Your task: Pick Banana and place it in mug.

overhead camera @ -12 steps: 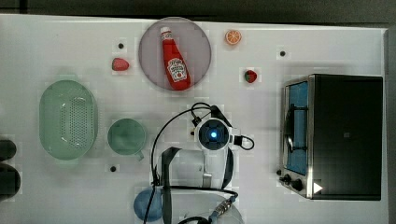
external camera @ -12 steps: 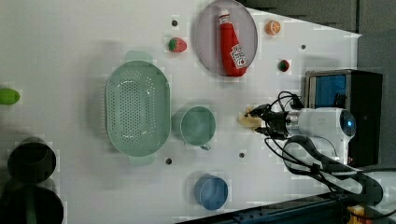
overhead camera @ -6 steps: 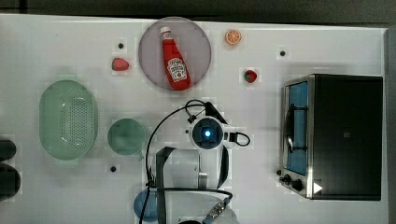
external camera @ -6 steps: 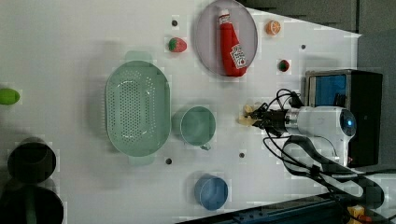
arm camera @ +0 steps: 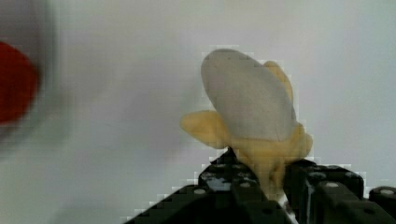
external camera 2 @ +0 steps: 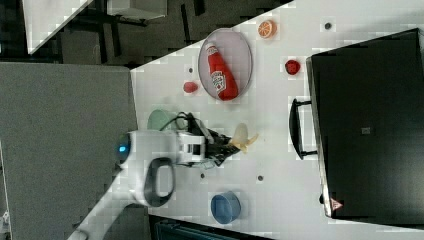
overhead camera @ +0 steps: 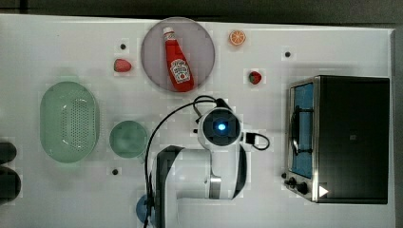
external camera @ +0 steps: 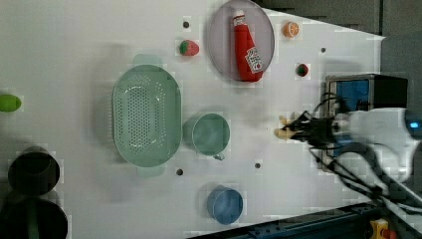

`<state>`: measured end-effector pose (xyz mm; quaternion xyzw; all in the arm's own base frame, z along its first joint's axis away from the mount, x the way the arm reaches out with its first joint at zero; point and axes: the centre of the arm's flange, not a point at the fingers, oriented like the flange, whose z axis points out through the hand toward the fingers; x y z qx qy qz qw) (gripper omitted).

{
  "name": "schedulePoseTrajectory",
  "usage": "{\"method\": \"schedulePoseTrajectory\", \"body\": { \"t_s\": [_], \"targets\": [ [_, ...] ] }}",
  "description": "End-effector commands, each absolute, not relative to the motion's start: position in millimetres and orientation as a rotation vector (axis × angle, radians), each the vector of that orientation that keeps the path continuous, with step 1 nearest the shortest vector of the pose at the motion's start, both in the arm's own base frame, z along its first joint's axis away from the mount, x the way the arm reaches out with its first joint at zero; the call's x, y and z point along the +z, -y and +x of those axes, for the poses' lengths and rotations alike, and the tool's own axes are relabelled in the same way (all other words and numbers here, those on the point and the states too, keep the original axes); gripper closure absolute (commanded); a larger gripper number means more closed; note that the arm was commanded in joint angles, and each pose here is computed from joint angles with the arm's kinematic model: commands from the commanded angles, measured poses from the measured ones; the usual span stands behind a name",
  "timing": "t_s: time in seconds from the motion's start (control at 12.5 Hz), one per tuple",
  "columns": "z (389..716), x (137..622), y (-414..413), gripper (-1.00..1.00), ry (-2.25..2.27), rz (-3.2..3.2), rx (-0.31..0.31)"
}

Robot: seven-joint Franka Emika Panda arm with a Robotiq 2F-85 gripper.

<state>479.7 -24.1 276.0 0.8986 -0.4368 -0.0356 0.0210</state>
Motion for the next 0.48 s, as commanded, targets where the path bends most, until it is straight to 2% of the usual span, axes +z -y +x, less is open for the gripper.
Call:
{"method": "schedulePoseTrajectory", "body": {
  "t_s": [0.08,0.24,0.32,0.48],
  "targets": [
    [486.5,392.1,48.6,0.46,1.428,2.812,-0.037],
    [478.2,429.2,39.5,0.46,1.397,2.811,-0.101],
    [476.2,441.2,28.8,0.46,1.38,2.821,-0.088],
    [474.8,464.5,-1.3,0.46,1.409,2.815,-0.015]
  ]
}}
